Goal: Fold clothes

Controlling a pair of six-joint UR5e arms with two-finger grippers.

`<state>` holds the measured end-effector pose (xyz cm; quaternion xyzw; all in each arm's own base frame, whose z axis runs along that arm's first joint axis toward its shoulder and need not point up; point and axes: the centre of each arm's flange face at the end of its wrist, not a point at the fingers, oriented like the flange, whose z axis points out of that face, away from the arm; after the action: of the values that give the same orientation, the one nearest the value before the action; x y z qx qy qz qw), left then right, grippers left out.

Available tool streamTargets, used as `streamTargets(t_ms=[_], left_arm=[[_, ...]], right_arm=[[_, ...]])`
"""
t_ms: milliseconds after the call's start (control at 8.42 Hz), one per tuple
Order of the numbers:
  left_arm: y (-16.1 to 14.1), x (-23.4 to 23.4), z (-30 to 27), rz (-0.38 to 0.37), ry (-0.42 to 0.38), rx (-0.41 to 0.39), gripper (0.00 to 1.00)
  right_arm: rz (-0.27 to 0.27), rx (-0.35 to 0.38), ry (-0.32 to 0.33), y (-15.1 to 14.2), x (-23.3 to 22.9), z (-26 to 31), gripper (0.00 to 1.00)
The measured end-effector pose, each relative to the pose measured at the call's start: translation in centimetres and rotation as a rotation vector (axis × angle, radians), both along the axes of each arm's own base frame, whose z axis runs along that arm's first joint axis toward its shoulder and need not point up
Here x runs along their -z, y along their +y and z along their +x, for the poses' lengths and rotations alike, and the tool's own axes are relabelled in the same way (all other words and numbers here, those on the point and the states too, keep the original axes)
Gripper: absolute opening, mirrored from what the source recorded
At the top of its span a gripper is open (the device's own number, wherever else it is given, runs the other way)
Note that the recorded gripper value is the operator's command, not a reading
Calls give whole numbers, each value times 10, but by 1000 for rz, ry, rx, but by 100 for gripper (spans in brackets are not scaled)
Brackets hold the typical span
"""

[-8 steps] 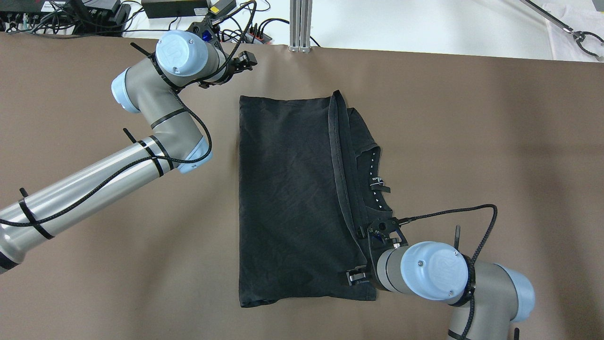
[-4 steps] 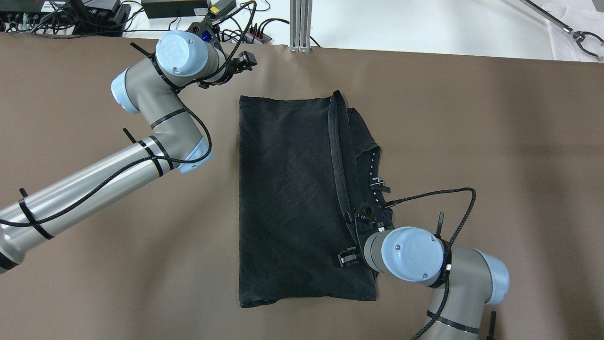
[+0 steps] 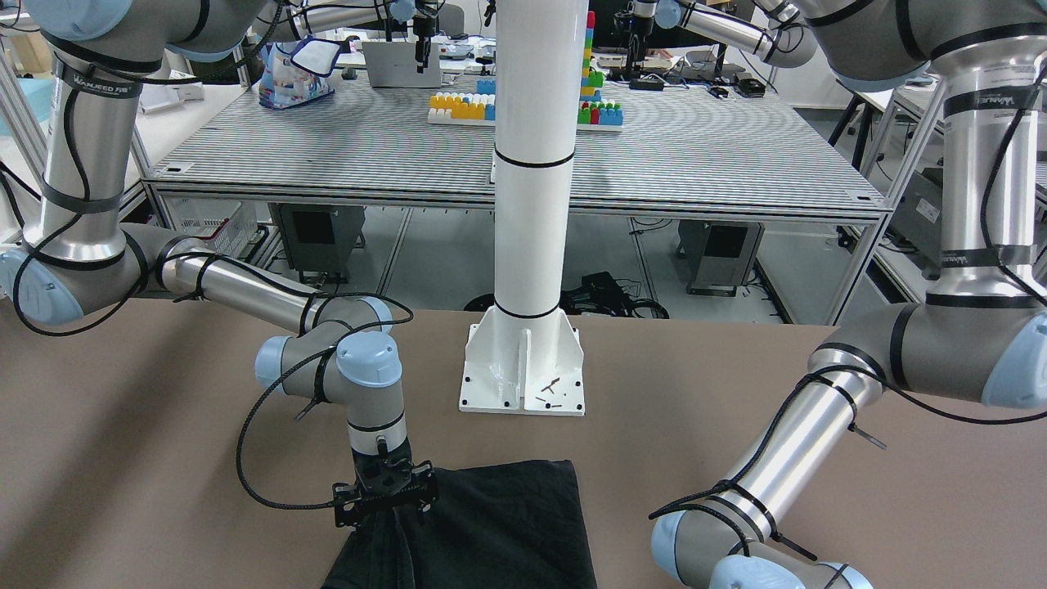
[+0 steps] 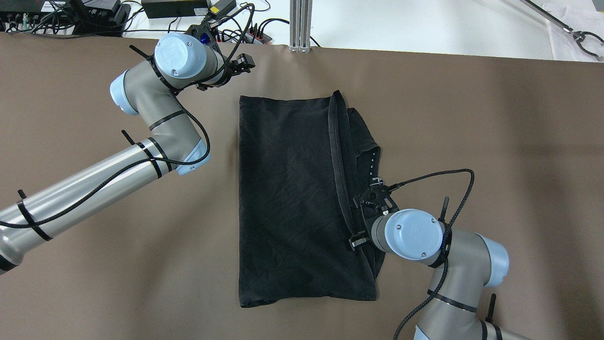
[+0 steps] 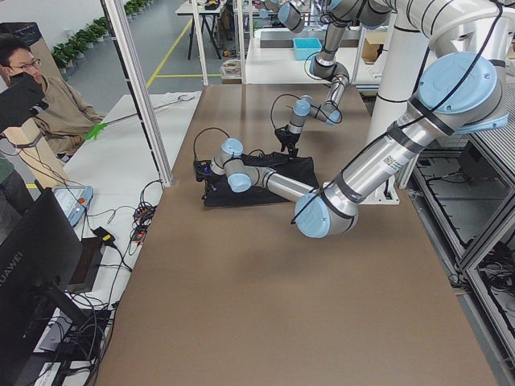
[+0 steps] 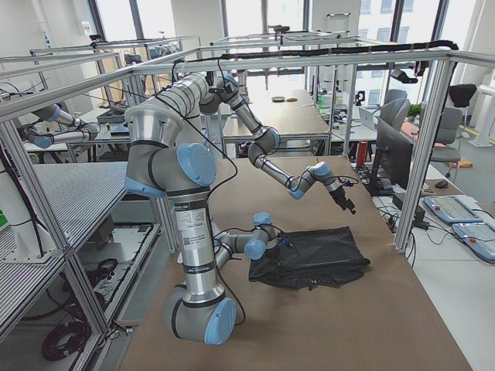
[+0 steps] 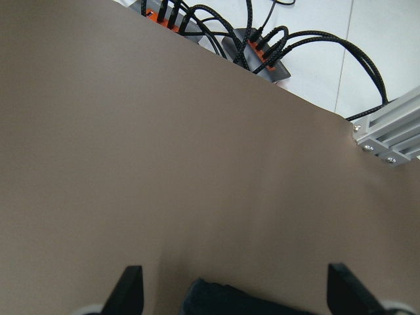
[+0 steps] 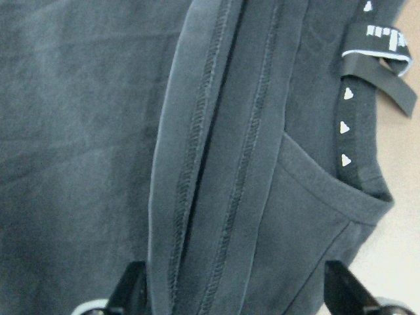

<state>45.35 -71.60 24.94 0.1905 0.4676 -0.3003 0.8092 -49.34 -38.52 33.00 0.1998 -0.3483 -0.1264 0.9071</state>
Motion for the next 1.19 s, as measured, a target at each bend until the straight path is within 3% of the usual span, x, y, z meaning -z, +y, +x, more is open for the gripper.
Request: streamTargets(t_ms=[475, 712, 1187], left_arm=[[1, -2, 1, -9, 6, 4, 100], [1, -2, 1, -12, 8, 6, 100], [2, -3, 1, -15, 9, 4, 100]], right_arm=[[46, 47, 83, -30, -42, 47, 95], [43, 64, 75, -40, -25, 58, 95], [-53, -37, 16, -58, 41, 14, 95]])
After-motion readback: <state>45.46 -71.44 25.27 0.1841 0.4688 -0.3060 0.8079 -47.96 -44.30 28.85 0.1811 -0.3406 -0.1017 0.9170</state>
